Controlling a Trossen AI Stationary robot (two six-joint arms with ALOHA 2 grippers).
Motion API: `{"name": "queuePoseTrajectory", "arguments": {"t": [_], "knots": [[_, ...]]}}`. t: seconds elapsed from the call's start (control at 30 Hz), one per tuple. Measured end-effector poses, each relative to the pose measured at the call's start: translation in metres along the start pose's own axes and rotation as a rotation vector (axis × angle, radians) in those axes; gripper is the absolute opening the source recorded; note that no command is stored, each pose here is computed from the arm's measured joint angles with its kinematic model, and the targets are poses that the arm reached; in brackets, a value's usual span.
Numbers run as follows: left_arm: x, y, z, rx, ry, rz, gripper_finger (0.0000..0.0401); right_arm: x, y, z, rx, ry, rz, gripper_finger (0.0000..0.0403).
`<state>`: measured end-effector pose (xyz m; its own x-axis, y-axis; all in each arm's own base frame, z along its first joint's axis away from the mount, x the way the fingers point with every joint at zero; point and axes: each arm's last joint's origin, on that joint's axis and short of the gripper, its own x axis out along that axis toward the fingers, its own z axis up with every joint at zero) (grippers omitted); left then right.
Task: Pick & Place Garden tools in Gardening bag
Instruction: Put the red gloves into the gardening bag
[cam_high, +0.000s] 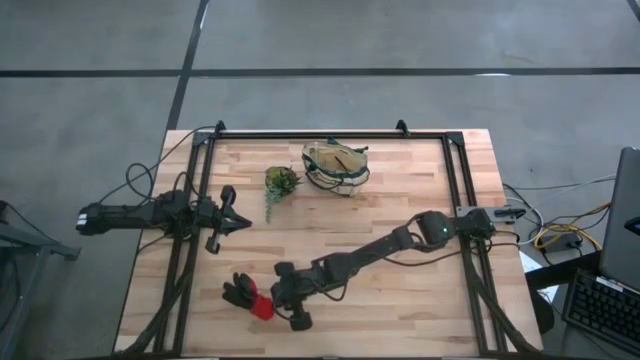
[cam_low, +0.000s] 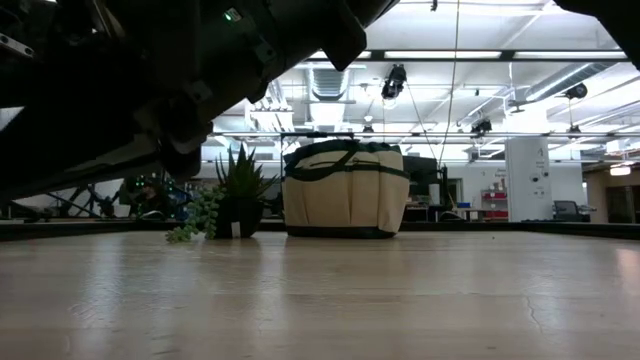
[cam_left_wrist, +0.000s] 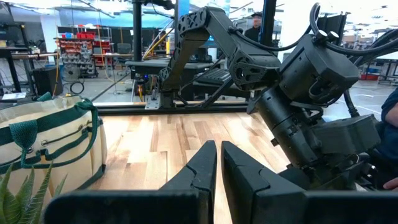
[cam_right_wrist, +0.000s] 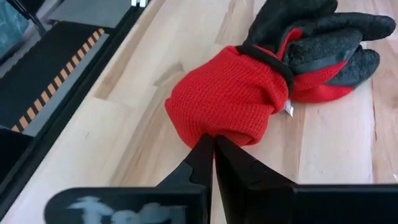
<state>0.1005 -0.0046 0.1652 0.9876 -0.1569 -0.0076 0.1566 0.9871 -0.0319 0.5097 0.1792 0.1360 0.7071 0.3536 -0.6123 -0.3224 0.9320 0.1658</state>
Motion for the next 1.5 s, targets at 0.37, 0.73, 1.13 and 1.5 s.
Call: {"name": "queuePoseTrajectory", "arguments": {"t": [0.37, 0.73, 1.13, 1.5], "knots": [[0.0, 0.0, 0.0, 0.0, 0.0, 0.0, 0.0028, -0.02, 0.003, 0.014, -0.022, 0.01, -0.03, 0.0008], [0.0, 0.0, 0.0, 0.0, 0.0, 0.0, 0.0028, -0.04, 0.006, 0.024, -0.032, 0.043, -0.085, 0.0008], [0.0, 0.0, 0.0, 0.0, 0.0, 0.0, 0.0028, -0.039, 0.007, 0.03, 0.023, -0.016, -0.07, 0.0008], [0.0, 0.0, 0.0, 0.0, 0.0, 0.0, 0.0028, -0.038, 0.009, 0.034, 0.047, -0.069, -0.056, 0.0102]]}}
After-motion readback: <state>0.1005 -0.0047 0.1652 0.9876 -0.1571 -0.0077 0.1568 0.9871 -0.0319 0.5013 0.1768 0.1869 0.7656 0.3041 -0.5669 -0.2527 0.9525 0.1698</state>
